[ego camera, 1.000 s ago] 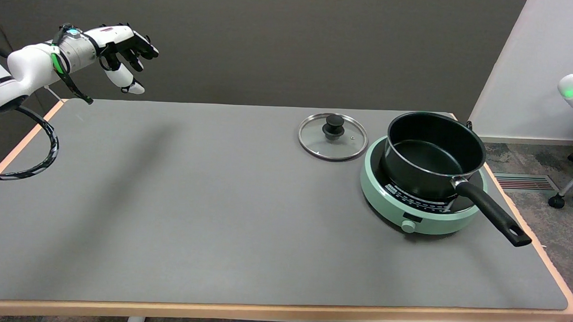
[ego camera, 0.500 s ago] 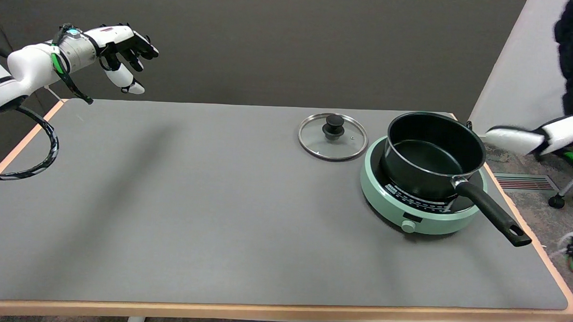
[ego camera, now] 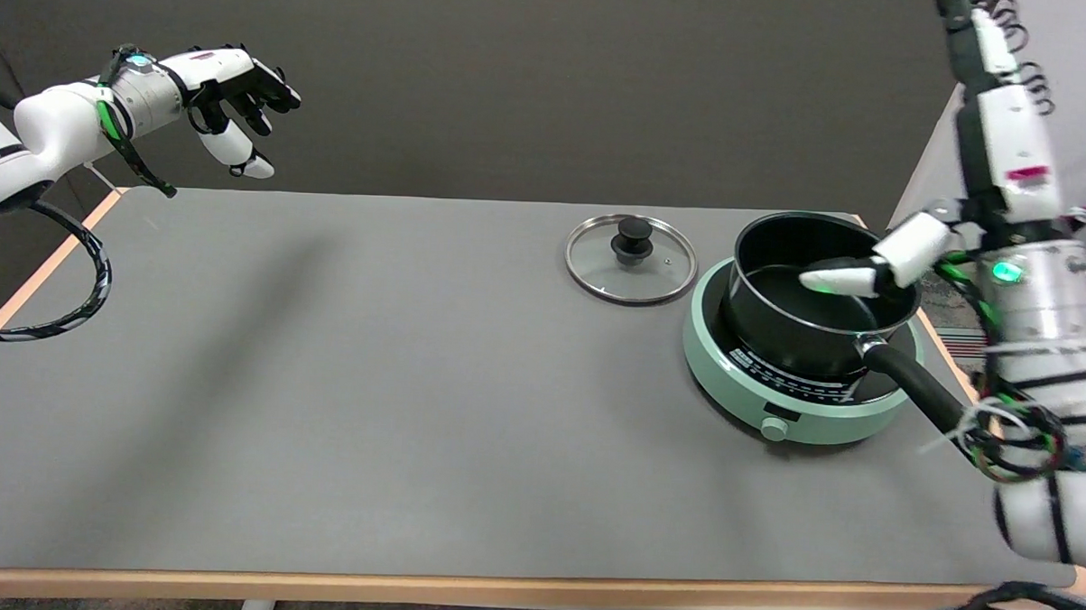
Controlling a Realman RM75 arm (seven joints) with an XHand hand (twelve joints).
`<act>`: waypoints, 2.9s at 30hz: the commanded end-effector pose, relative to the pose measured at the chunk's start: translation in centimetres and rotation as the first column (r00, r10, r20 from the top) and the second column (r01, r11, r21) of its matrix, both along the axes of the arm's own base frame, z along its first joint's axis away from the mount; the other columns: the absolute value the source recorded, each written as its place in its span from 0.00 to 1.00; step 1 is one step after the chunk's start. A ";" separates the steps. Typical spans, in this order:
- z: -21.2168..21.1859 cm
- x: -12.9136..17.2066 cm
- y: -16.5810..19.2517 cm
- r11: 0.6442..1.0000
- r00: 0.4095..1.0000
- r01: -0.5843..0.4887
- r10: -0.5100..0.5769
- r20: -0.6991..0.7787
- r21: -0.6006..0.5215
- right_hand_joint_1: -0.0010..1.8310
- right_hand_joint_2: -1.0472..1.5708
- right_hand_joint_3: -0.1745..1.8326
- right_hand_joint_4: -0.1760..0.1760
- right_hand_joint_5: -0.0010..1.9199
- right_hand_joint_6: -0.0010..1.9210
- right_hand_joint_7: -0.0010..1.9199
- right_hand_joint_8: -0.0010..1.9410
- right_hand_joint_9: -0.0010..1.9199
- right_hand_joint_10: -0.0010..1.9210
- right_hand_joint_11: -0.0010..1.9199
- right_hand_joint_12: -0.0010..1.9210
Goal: Pick up the pot.
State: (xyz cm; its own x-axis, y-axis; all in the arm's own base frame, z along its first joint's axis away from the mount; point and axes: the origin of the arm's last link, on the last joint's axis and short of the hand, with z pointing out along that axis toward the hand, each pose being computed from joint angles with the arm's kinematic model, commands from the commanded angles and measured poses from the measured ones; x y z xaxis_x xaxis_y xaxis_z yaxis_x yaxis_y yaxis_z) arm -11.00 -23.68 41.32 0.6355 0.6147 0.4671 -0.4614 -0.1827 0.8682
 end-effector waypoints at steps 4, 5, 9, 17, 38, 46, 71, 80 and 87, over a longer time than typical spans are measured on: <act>-4.5 1.0 -9.1 0.960 0.971 0.200 -0.221 -0.090 -0.194 0.74 0.15 0.47 0.00 0.03 0.03 0.03 0.03 0.03 0.03 0.03 0.03; -4.7 0.9 -9.6 0.956 0.967 0.220 -0.240 -0.088 -0.192 0.74 0.15 0.47 0.00 0.02 0.02 0.02 0.02 0.02 0.02 0.02 0.02; -8.0 0.5 -12.8 0.920 0.915 0.331 -0.367 -0.167 -0.208 0.74 0.16 0.46 0.00 0.02 0.02 0.02 0.02 0.02 0.02 0.02 0.02; -14.4 -0.5 -17.9 0.811 0.775 0.430 -0.557 -0.298 -0.396 0.74 0.17 0.42 0.00 0.02 0.02 0.02 0.02 0.02 0.02 0.02 0.02; -31.5 1.8 -13.4 0.669 0.684 0.003 -0.544 -0.487 -0.743 0.72 0.19 0.45 0.00 0.03 0.03 0.03 0.03 0.03 0.03 0.03 0.03; -33.0 1.9 -7.3 0.501 0.696 -0.157 -0.556 -0.455 -0.851 0.72 0.19 0.44 0.00 0.03 0.03 0.03 0.03 0.03 0.03 0.03 0.03; -31.2 -3.4 5.1 0.181 0.788 -0.074 -0.593 -0.168 -0.981 0.74 0.18 0.47 0.13 0.03 0.03 0.03 0.03 0.03 0.03 0.03 0.03; -27.3 -4.2 4.5 0.138 0.756 0.093 -0.654 -0.020 -0.986 0.74 0.17 0.48 0.12 0.03 0.03 0.03 0.03 0.03 0.03 0.03 0.03; -24.2 -3.5 4.9 0.082 0.769 0.184 -0.633 0.091 -0.979 0.75 0.16 0.46 0.00 0.03 0.03 0.03 0.03 0.03 0.03 0.03 0.03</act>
